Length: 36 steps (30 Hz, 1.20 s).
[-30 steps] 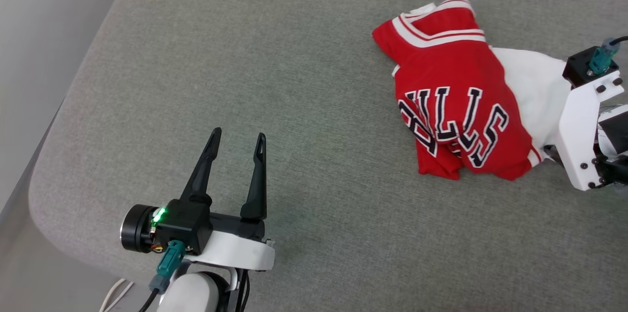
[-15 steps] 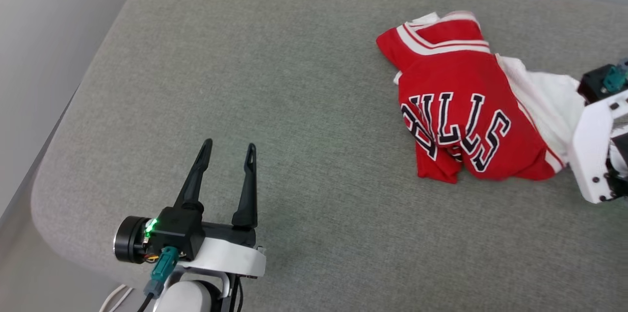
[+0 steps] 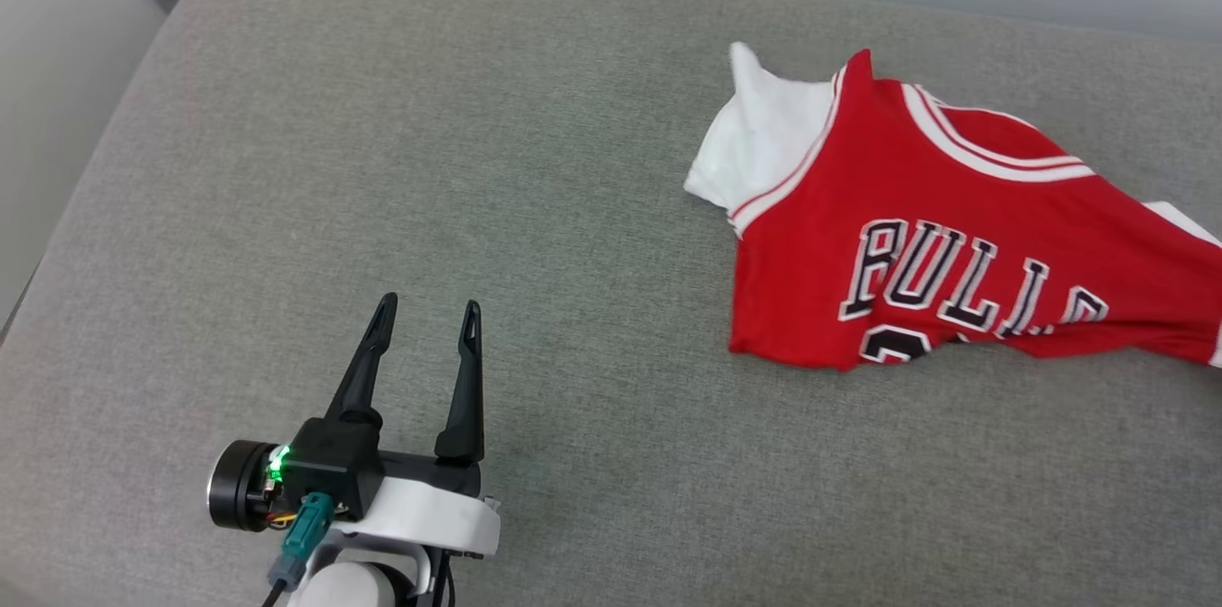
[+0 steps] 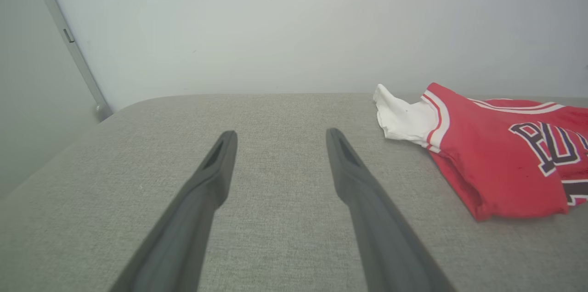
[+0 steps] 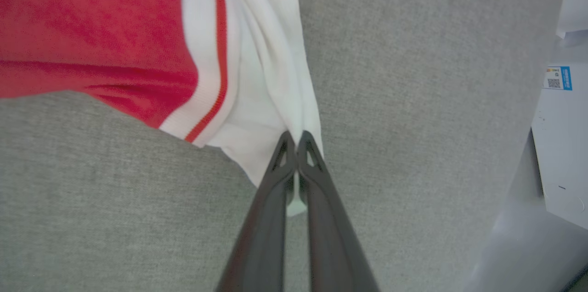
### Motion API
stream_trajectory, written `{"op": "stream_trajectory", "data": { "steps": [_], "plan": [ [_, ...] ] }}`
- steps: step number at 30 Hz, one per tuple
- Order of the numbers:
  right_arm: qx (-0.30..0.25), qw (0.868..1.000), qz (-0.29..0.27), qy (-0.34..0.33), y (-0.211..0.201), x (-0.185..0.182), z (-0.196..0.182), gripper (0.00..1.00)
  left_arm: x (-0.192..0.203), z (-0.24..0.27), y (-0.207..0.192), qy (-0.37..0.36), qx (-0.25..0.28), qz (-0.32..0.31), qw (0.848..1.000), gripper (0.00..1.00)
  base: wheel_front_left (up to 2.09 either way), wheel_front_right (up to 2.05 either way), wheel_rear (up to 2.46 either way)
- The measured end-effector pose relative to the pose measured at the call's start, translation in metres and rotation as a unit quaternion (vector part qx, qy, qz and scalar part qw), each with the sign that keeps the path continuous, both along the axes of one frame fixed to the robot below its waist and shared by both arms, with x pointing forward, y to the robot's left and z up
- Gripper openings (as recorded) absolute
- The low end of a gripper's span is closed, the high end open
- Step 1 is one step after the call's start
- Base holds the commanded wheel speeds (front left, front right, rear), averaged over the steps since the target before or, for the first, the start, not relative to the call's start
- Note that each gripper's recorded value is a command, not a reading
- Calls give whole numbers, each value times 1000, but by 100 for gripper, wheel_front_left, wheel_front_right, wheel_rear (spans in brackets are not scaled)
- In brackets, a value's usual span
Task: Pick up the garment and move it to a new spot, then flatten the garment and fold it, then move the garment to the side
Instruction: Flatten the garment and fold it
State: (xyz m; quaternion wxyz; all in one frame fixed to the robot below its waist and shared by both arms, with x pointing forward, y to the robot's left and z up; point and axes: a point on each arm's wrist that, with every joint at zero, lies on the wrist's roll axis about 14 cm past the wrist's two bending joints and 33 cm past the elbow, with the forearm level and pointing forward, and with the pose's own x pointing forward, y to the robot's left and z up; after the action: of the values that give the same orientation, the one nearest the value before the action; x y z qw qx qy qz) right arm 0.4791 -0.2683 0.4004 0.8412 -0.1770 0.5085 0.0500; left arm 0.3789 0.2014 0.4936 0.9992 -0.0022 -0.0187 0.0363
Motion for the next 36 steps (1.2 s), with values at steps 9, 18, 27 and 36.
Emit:
{"op": "stream_trajectory", "data": {
  "steps": [9, 18, 27, 36],
  "plan": [
    [16, 998, -51, -26, -20, -25, -13, 100, 13, 0, -8, -4, -1, -19, 1000, 100, 0, 0, 0],
    [100, 957, -4, -271, 21, 5, 75, 100, 19, 26, -14, -45, 4, -39, 998, 100, 0, 0, 0],
    [196, 861, -47, -467, 32, -48, 137, 100, 25, 68, -28, -109, -10, -67, 992, 100, 0, 0, 0],
    [210, 781, -97, -581, 22, -87, 170, 100, 61, 94, -69, -126, 5, -165, 978, 100, 0, 0, 0]
  ]
}}
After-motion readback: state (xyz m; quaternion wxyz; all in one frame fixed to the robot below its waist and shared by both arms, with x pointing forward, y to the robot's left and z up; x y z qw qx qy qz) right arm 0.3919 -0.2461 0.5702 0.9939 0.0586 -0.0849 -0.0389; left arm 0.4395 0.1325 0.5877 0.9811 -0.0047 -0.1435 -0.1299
